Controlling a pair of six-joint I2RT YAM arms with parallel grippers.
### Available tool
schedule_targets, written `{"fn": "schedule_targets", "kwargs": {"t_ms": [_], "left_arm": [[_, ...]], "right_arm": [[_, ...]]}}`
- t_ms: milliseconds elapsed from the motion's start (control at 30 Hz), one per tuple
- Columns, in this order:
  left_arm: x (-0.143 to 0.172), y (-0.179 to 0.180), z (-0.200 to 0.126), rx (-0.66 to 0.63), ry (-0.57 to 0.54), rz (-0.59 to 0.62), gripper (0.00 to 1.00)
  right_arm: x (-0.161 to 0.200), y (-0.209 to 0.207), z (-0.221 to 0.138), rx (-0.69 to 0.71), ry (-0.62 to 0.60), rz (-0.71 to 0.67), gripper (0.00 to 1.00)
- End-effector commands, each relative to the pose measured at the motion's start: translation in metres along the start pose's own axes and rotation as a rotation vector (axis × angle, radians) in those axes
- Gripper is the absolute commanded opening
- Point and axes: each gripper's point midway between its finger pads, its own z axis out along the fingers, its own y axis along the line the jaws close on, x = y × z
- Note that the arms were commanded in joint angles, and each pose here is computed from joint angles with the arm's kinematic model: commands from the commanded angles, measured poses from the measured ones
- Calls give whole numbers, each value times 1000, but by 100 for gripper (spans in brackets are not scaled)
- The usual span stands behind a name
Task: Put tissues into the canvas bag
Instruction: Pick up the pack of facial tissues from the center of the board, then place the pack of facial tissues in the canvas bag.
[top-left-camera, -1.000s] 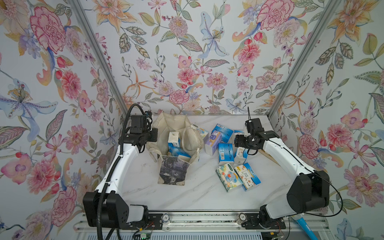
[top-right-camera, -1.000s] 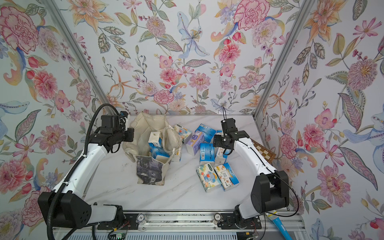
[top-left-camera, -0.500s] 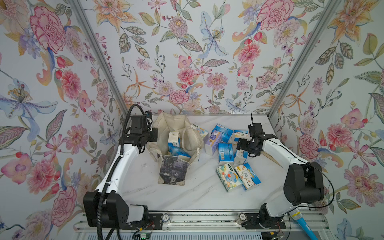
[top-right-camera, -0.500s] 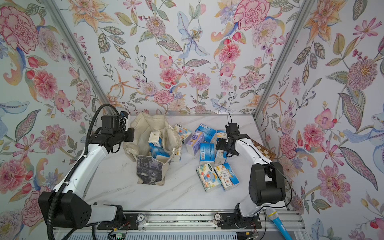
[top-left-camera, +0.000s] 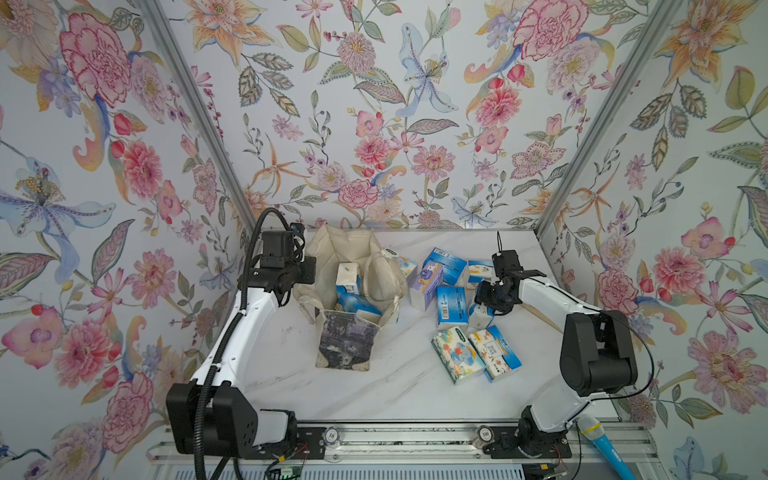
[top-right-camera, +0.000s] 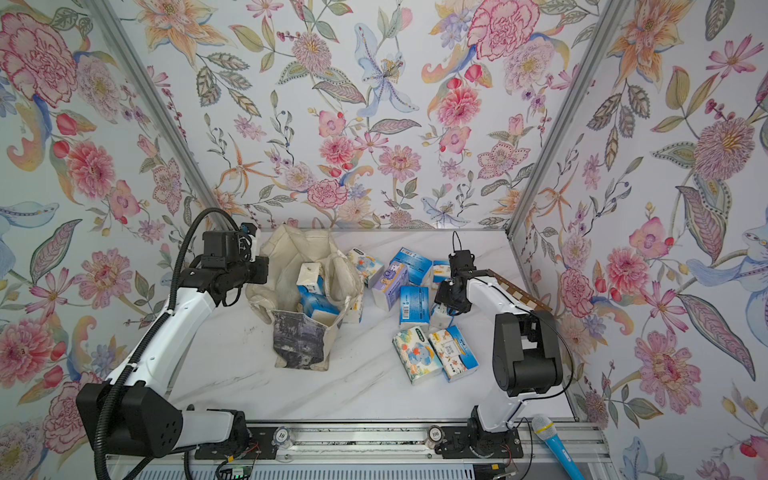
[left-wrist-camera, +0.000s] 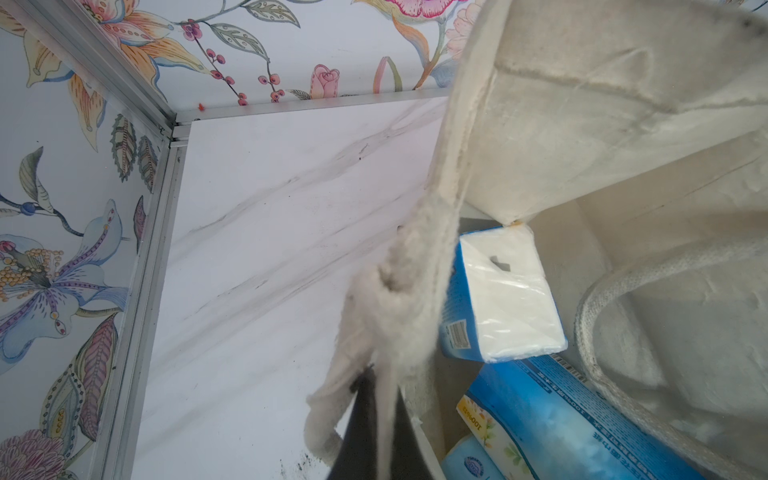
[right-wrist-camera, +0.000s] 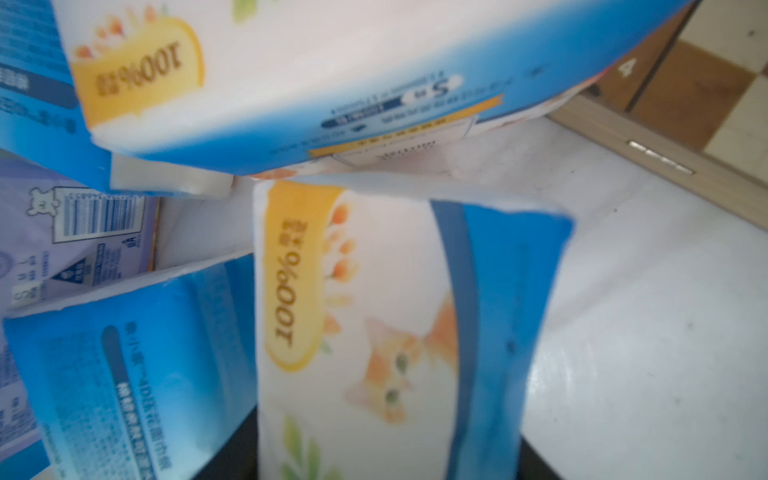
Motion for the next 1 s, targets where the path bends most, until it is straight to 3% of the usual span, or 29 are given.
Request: {"fn": "schedule_targets", "kwargs": {"t_ms": [0,200,300,467,633,733,967], "left_arm": [[-5,-2,0,20,-19,12,0],[-6,-3,3,31,-20,8,0],[-7,-5,4,39,-24,3,0],[-9,-8,4,55,-40,-7,0],[-10,-11,7,76,-39,-17,0],[-14,-13,7,90,-53,-24,0],[-22,-16,4,106,-78,-27,0]], "right_arm": [[-1,0,-22,-24,-37,5,49],[-38,23,-100,-117,-240,-19,46],[-61,62,-159,-237,-386,-94,46],[-62,183,-255,-607,-558,-372,47],[-22,295,-316,-952,-581,-632,48],[11,348,-318,-1047,-507,-746,48],[59,410,-250,-1028,-244,-783,48]]}}
